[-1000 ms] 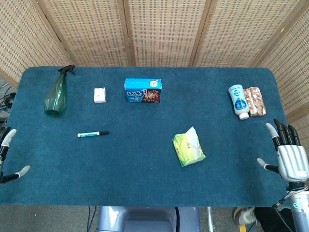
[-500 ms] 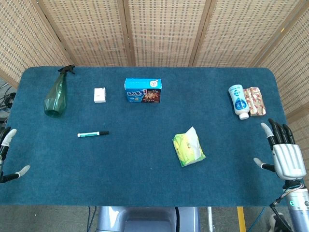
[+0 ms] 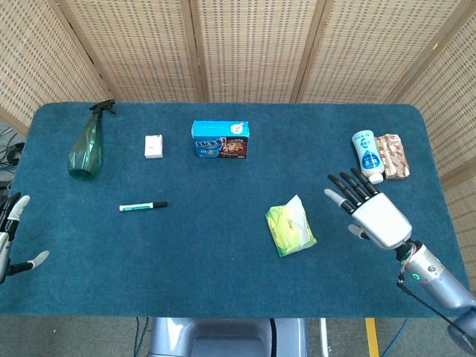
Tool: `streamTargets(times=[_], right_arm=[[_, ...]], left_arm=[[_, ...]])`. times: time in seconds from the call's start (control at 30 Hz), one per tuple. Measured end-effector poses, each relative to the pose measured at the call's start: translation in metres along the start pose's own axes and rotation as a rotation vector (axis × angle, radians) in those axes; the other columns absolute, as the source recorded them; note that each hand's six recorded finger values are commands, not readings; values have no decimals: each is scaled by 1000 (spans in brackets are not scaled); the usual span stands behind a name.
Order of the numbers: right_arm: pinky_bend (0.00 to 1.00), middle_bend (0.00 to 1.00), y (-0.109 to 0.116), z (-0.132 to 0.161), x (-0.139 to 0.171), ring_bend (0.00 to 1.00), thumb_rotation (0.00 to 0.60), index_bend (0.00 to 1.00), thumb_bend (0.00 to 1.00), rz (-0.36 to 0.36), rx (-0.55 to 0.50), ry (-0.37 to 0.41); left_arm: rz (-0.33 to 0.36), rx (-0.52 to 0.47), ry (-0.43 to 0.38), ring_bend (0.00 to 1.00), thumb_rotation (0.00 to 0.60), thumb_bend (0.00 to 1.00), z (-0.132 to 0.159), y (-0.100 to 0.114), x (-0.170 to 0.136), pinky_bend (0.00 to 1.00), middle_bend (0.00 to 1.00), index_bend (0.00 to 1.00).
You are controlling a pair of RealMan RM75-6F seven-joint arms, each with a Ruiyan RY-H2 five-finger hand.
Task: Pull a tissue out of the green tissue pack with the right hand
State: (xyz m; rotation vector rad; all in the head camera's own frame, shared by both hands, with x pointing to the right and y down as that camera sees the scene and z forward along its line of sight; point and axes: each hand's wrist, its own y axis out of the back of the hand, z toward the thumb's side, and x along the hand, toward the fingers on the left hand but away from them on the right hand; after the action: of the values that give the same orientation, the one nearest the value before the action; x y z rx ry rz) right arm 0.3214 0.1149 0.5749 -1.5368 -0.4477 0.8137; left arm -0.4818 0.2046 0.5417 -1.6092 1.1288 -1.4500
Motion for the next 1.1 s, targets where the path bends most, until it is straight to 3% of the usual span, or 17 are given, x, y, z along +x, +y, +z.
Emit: streamTargets(times=[0.17, 0.37, 0.53, 0.9, 1.1], right_arm=[[38, 101, -11, 23, -31, 0, 600, 182, 0, -9, 109, 221], [83, 124, -26, 45, -56, 27, 600, 213, 55, 30, 191, 345], [169, 224, -36, 58, -67, 138, 600, 314, 213, 76, 245, 391], [568, 601, -55, 81, -73, 480, 600, 655, 721, 146, 268, 438], [620, 638, -53, 82, -72, 518, 600, 665, 794, 106, 245, 445]], left_arm=[[-8, 2, 12, 0, 600, 0, -1, -2, 4, 0, 0, 0], [-21, 4, 25, 0, 600, 0, -2, -4, 8, 0, 0, 0], [-25, -2, 32, 0, 600, 0, -4, -4, 10, 0, 0, 0], [-27, -19, 34, 0, 600, 0, -7, -2, 11, 0, 0, 0], [-32, -18, 33, 0, 600, 0, -7, -3, 11, 0, 0, 0]])
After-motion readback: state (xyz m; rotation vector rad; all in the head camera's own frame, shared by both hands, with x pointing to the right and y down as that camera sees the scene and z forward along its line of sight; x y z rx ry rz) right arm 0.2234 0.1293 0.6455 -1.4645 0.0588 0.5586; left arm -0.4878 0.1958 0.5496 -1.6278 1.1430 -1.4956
